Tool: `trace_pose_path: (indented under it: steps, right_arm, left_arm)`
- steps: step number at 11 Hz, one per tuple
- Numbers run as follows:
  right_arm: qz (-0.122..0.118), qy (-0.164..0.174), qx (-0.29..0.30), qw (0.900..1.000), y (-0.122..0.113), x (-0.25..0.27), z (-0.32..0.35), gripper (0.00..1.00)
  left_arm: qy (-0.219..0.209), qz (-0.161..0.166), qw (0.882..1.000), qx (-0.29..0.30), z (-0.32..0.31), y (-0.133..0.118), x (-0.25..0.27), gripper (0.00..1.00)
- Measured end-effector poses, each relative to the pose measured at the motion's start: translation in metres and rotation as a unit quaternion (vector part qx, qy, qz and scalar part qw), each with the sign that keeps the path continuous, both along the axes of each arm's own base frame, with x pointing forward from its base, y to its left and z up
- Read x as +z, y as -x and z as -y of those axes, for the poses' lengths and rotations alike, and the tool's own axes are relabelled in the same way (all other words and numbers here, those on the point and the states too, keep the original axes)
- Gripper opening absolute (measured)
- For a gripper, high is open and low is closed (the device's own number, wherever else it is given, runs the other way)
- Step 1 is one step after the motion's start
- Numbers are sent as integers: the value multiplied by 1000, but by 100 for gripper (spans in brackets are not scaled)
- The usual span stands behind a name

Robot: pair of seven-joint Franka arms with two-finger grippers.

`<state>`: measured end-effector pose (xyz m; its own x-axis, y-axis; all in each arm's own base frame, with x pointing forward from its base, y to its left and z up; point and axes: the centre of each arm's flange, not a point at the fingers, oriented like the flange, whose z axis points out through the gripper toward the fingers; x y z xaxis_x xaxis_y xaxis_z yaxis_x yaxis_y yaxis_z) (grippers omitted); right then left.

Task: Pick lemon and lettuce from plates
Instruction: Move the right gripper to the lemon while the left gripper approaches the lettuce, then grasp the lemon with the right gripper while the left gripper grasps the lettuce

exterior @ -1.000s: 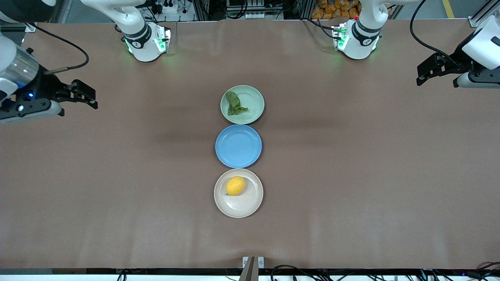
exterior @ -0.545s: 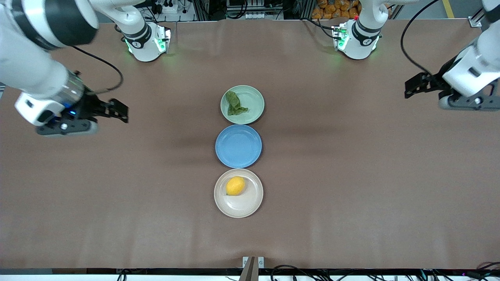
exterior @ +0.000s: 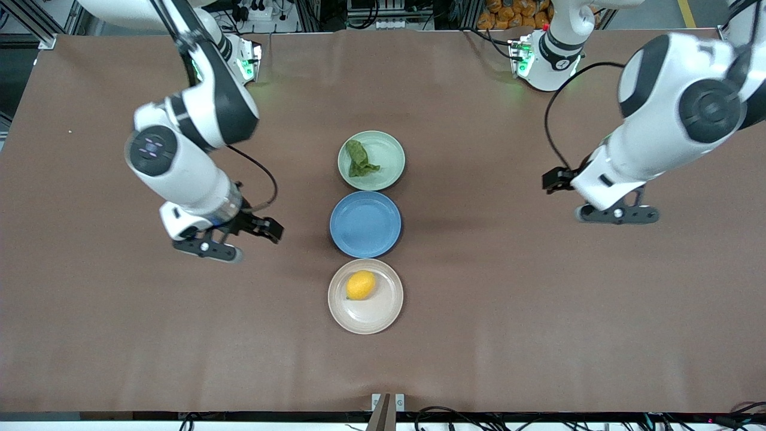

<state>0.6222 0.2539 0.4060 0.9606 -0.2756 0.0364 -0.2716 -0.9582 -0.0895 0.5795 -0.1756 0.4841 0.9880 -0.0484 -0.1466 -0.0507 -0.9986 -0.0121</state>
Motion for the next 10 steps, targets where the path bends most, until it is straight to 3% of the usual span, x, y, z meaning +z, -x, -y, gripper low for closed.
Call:
trace_pose_path:
  steps: [4,7,10]
  right_arm:
    - [18,-33,-112,993,-15,-72,-72,100]
    - [37,-63,-165,984,-26,-107,-103,100]
    - [46,-83,-212,973,-36,-139,-122,100]
  left_arm:
    - [-8,-33,999,-5,56,6,-50,100]
    - [35,-28,998,33,72,12,-62,100]
    - [30,-38,997,62,127,52,-105,100]
